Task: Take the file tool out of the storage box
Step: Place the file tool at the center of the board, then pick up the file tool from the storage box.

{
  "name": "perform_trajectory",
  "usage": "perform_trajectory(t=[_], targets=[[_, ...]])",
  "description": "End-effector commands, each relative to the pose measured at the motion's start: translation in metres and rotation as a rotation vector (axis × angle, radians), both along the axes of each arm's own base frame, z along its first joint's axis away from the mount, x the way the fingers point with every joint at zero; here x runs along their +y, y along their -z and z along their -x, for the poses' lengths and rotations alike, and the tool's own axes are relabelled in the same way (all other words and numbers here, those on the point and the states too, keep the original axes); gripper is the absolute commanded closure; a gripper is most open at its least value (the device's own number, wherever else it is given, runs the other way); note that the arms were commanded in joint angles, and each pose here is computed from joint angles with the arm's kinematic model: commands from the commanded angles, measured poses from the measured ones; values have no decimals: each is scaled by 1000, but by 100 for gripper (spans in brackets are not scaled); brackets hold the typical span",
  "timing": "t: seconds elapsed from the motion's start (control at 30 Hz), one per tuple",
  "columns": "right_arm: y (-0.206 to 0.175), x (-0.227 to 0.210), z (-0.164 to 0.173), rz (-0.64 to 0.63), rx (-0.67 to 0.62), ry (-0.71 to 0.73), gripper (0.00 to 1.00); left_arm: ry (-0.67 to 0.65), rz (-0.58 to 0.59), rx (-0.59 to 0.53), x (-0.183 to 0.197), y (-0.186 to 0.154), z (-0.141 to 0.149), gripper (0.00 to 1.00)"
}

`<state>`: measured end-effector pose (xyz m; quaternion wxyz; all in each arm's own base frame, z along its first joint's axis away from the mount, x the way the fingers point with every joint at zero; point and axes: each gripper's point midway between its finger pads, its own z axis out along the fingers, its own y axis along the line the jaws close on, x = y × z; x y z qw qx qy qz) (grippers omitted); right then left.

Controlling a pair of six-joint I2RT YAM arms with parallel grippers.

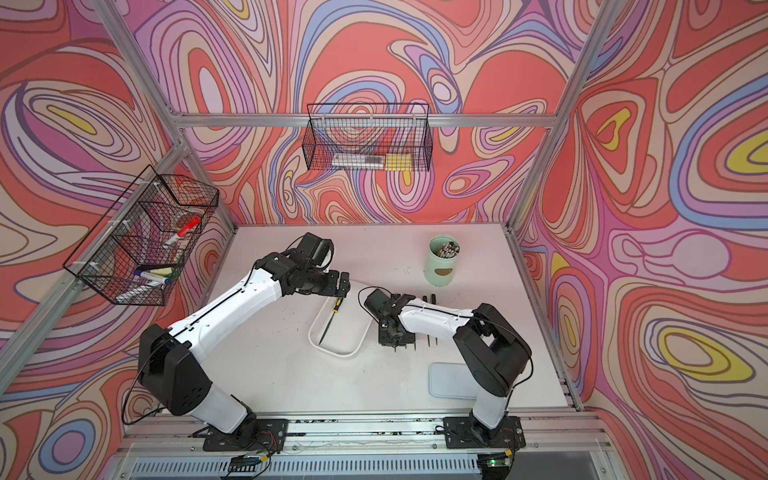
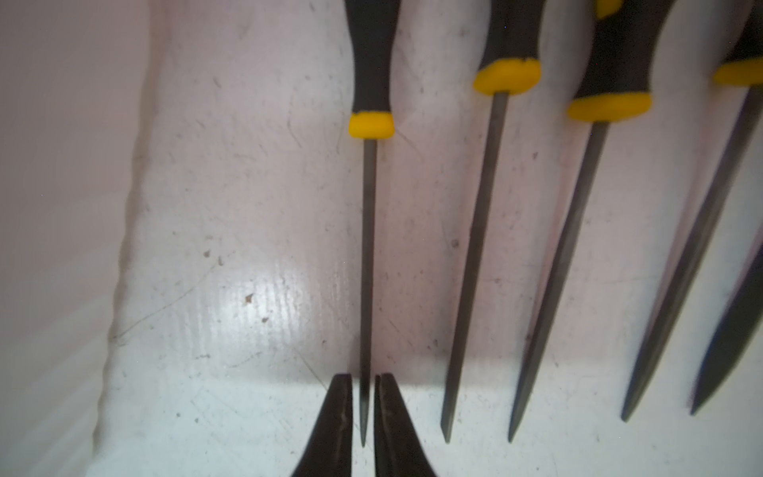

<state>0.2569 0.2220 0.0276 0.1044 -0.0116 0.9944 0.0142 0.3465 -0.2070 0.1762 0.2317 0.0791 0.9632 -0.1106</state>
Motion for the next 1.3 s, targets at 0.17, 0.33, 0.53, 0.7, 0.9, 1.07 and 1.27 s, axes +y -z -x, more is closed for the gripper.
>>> perform_trajectory(t=[0.17,0.33,0.53,0.7,0.9,1.07,1.27], targets=[[-39,12,-11,-65,-107,-94,83,6,-7,79,-5,29,-1,15],[-61,26,-15,-142,-158,-186,76,8,-15,115,-10,44,-4,20],[-85,49,-14,-299,-237,-295,72,3,-53,164,-15,64,-7,29],[-102,60,-7,-432,-259,-357,66,-7,-128,183,-12,81,-11,31],[-120,64,1,-612,-272,-395,61,-35,-204,155,-7,95,-26,38],[-129,57,3,-721,-274,-379,58,-44,-285,145,-1,115,-39,44],[-130,56,6,-763,-270,-376,53,-43,-331,136,0,134,-49,47]])
